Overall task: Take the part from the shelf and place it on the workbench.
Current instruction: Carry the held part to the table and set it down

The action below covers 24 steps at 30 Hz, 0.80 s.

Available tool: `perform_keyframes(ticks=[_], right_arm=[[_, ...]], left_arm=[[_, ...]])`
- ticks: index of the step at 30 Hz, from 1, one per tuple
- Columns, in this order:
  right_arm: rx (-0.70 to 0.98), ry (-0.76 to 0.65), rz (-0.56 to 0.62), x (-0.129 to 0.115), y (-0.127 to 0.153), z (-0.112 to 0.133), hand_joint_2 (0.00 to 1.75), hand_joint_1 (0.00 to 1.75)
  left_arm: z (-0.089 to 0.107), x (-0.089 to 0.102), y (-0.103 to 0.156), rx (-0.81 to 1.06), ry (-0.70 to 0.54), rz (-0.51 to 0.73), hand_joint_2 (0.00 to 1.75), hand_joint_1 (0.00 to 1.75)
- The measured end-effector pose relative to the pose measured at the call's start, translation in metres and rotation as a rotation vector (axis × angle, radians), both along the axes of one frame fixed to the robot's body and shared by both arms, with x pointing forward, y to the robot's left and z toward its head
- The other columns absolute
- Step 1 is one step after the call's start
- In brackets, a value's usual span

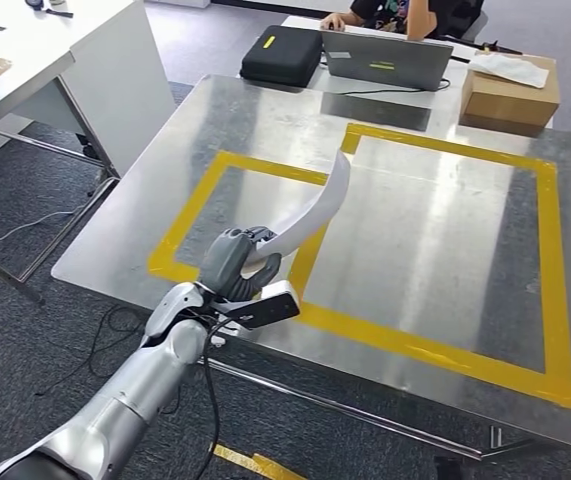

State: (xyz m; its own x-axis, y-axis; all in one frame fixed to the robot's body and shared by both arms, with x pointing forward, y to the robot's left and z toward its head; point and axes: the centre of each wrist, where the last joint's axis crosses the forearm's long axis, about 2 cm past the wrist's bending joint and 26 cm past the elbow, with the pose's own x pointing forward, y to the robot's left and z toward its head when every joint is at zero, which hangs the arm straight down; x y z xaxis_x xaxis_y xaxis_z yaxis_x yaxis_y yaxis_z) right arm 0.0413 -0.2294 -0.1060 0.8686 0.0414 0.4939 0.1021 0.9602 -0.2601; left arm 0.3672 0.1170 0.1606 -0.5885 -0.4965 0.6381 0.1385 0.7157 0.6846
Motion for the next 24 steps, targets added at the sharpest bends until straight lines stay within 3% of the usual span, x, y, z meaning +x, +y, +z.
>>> perform_keyframes(ticks=[5, 12, 18, 24], right_arm=[[0.023, -0.011, 0.012, 0.001, 0.002, 0.000, 1.75, 0.00], [0.060, -0.032, 0.033, 0.003, 0.003, 0.000, 1.75, 0.00], [0.060, -0.034, 0.038, 0.005, 0.003, 0.000, 1.75, 0.00], [0.070, -0.029, 0.029, 0.008, 0.010, 0.002, 1.75, 0.00]], left_arm=[[0.019, 0.017, -0.009, 0.105, -0.053, 0.087, 1.75, 1.75], [0.037, 0.038, -0.021, 0.404, -0.140, 0.262, 1.75, 1.75], [0.035, 0.047, -0.022, 0.697, -0.187, 0.355, 1.75, 1.75], [0.027, 0.049, -0.020, 0.892, -0.159, 0.384, 1.75, 1.75]])
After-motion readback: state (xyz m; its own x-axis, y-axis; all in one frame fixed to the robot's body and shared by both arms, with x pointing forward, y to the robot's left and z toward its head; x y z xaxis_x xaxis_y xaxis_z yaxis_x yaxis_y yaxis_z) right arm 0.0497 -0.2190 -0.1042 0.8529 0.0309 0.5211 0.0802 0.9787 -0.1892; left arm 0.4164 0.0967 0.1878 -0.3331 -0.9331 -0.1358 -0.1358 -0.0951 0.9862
